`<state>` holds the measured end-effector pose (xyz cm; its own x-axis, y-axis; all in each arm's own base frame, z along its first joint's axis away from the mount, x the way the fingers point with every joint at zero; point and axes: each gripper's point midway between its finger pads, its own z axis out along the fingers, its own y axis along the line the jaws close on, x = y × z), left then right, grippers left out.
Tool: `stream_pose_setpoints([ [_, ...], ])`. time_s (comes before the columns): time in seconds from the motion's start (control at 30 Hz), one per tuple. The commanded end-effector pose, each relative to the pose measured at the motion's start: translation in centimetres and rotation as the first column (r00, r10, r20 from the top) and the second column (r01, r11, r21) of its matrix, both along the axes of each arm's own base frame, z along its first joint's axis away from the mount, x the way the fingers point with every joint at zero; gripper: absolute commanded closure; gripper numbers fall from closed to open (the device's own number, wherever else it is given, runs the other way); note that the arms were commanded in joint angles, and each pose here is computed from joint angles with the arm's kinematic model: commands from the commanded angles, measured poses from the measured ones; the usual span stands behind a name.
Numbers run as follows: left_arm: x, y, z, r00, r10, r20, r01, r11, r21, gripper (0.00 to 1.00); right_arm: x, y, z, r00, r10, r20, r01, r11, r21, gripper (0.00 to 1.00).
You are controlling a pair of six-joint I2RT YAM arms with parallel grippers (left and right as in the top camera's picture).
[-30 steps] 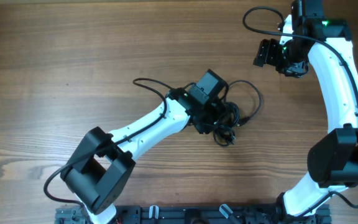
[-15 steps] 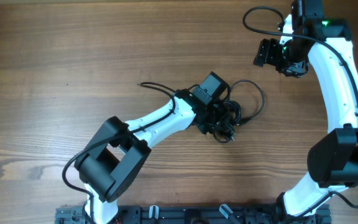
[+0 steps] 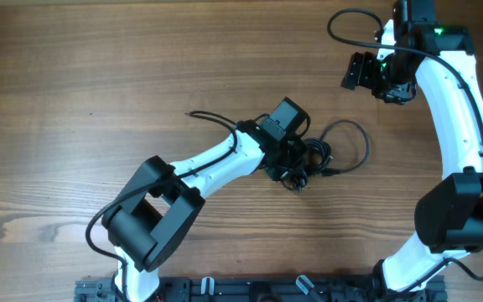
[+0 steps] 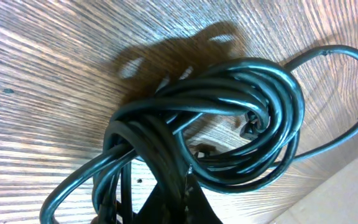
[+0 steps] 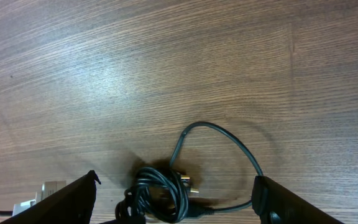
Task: Untangle cables
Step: 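Retract right arm and reach left gripper to grasp the coil, then lift coil with left gripper and bring right gripper toward it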
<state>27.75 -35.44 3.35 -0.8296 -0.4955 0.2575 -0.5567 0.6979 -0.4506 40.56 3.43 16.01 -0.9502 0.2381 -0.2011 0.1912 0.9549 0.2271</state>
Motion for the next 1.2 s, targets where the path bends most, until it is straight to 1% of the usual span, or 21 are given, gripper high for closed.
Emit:
stream_pose_setpoints([
  [0.0, 1.7, 1.8, -0.9, 0.999, -0.022, 0.043, 0.020, 0.999, 0.043, 0.96, 0.2, 0.3, 0.1, 1.000, 0.026, 0.009, -0.027, 1.000, 0.003, 0.18],
  [0.1, 3.1, 3.1, -0.8, 0.990, -0.101, 0.100, 0.097, 0.994, 0.045, 0.96, 0.2, 1.1, 0.2, 0.999, 0.048, 0.013, -0.048, 0.999, 0.003, 0.18],
  [0.13, 3.6, 3.6, -0.6, 0.979, -0.159, 0.127, 0.156, 0.987, 0.030, 0.96, 0.3, 1.7, 0.2, 0.998, 0.067, 0.018, -0.067, 0.998, 0.002, 0.18],
  [0.2, 4.1, 4.2, -0.2, 0.965, -0.218, 0.149, 0.222, 0.975, -0.008, 0.96, 0.4, 2.6, 0.3, 0.996, 0.090, 0.030, -0.090, 0.996, 0.002, 0.18],
  [0.3, 5.1, 5.8, 0.6, 0.966, -0.224, 0.131, 0.238, 0.966, -0.100, 0.96, 0.5, 5.6, 0.8, 0.984, 0.166, 0.062, -0.170, 0.982, 0.078, 0.18],
  [0.4, 6.2, 8.8, 1.6, 0.983, -0.169, 0.065, 0.179, 0.961, -0.213, 0.96, 0.2, 7.5, 1.0, 0.971, 0.225, 0.078, -0.232, 0.966, 0.112, 0.18],
  [0.47, 6.9, 10.5, 2.7, 0.976, -0.192, 0.101, 0.213, 0.930, -0.300, 0.96, 0.0, 8.3, 1.0, 0.967, 0.241, 0.078, -0.249, 0.962, 0.113, 0.18],
  [0.5, 7.4, 11.6, 2.7, 0.977, -0.181, 0.110, 0.206, 0.930, -0.303, 0.96, -0.1, 8.7, 1.1, 0.965, 0.250, 0.079, -0.259, 0.959, 0.120, 0.18],
  [0.57, 8.0, 12.9, 2.7, 0.975, -0.178, 0.134, 0.210, 0.932, -0.294, 0.97, -0.4, 9.6, 1.2, 0.960, 0.268, 0.082, -0.278, 0.949, 0.151, 0.18],
  [0.67, 8.4, 13.5, 2.4, 0.963, -0.201, 0.179, 0.244, 0.933, -0.263, 0.96, -0.6, 10.6, 1.4, 0.954, 0.287, 0.090, -0.299, 0.938, 0.177, 0.18],
  [0.8, 8.7, 14.4, 1.4, 0.965, -0.197, 0.175, 0.229, 0.955, -0.187, 0.96, -0.8, 11.4, 1.5, 0.948, 0.304, 0.093, -0.317, 0.931, 0.184, 0.18],
  [0.9, 8.8, 14.8, 1.2, 0.962, -0.204, 0.181, 0.232, 0.961, -0.149, 0.96, -1.0, 12.5, 1.9, 0.940, 0.323, 0.110, -0.340, 0.913, 0.227, 0.18],
  [0.93, 8.8, 15.3, 1.4, 0.962, -0.201, 0.185, 0.225, 0.967, -0.118, 0.96, -1.0, 12.6, 1.9, 0.940, 0.324, 0.110, -0.341, 0.911, 0.230, 0.18],
  [1.03, 8.9, 17.3, 4.2, 0.953, -0.187, 0.238, 0.190, 0.982, 0.010, 0.96, -1.1, 12.6, 1.9, 0.940, 0.324, 0.109, -0.341, 0.911, 0.230, 0.18],
  [1.1, 8.9, 17.5, 6.2, 0.941, -0.182, 0.284, 0.184, 0.983, 0.022, 0.96, -1.0, 12.8, 2.1, 0.934, 0.337, 0.122, -0.357, 0.904, 0.235, 0.18],
  [1.17, 8.5, 17.0, 6.6, 0.938, -0.192, 0.287, 0.197, 0.980, 0.011, 0.96, -1.4, 14.0, 2.7, 0.901, 0.400, 0.165, -0.432, 0.855, 0.285, 0.18],
])
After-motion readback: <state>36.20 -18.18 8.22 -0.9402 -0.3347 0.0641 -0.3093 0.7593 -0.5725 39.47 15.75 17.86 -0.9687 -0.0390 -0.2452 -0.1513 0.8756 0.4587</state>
